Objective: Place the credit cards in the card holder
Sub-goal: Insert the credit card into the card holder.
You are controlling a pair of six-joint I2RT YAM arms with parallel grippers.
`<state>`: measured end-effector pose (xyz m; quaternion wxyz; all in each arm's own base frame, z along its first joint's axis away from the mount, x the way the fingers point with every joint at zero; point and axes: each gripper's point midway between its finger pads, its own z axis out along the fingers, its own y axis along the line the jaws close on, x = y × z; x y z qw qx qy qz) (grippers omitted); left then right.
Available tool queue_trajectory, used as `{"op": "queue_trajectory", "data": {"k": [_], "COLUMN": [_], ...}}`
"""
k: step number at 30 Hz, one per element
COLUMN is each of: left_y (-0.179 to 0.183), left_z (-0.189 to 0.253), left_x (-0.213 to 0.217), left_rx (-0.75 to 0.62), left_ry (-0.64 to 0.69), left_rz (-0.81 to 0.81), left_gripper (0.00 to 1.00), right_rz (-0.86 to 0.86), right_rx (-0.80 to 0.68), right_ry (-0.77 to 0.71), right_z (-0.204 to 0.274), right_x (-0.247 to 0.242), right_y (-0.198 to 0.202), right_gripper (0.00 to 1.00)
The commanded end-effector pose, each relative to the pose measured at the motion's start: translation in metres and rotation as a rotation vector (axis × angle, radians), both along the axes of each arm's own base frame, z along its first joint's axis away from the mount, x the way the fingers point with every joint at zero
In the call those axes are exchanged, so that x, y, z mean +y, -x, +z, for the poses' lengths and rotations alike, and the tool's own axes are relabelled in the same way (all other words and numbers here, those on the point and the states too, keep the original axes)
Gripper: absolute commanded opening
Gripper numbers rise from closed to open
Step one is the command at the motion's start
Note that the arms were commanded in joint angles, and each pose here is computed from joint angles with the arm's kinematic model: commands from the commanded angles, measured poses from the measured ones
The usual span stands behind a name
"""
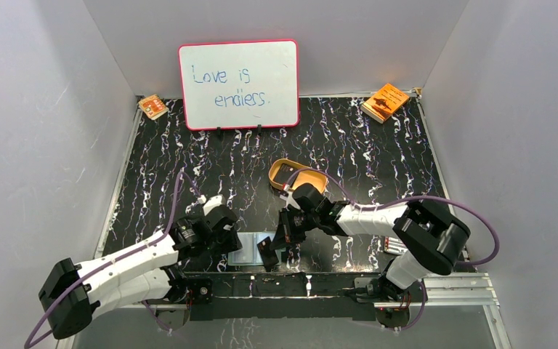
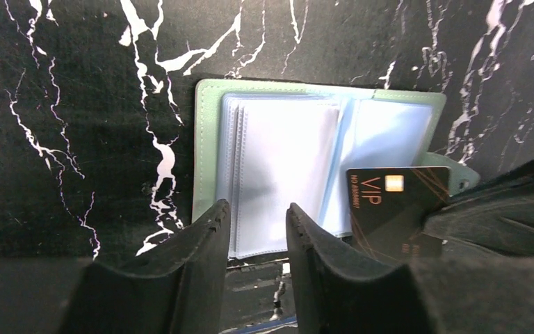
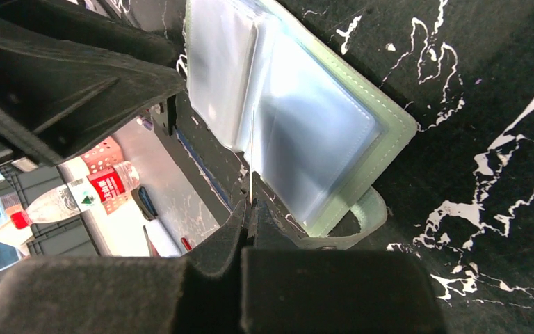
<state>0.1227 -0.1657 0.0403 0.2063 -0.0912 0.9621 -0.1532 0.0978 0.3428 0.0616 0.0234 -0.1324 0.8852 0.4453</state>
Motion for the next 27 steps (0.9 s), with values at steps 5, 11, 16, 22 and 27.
{"op": "queue_trajectory", "data": {"k": [5, 11, 16, 22, 27], "left_y": [-0.010, -0.009, -0.005, 0.003, 0.006], "left_z": [0.026, 0.014, 0.002, -0.013, -0.018], "left_x": [0.008, 0.031, 0.042, 0.042, 0.044], "left_rx": [-0.061, -0.040, 0.000, 0.038, 0.051], "left_ry": [-0.018, -0.117, -0.180, -0.167, -0.178], "left_rz": [0.033, 0.131, 0.184, 0.192, 0.191], "left_gripper": [0.42, 0.41, 0.40, 0.39, 0.38], "right_rz": [0.019, 0.029, 0.037, 0.042, 0.029], "right_rx": [0.000, 0.008, 0.017, 0.017, 0.002], "right_ry": [-0.068, -0.082, -0.082, -0.091, -0.099], "right_z": [0.009, 0.009, 0.007, 0.007, 0.011], "right_x": [0.017, 0.024, 0.026, 0.028, 0.028], "right_y": [-0.002, -0.005, -0.005, -0.005, -0.007], "right_gripper": [0.00, 0.00, 0.00, 0.00, 0.00]}}
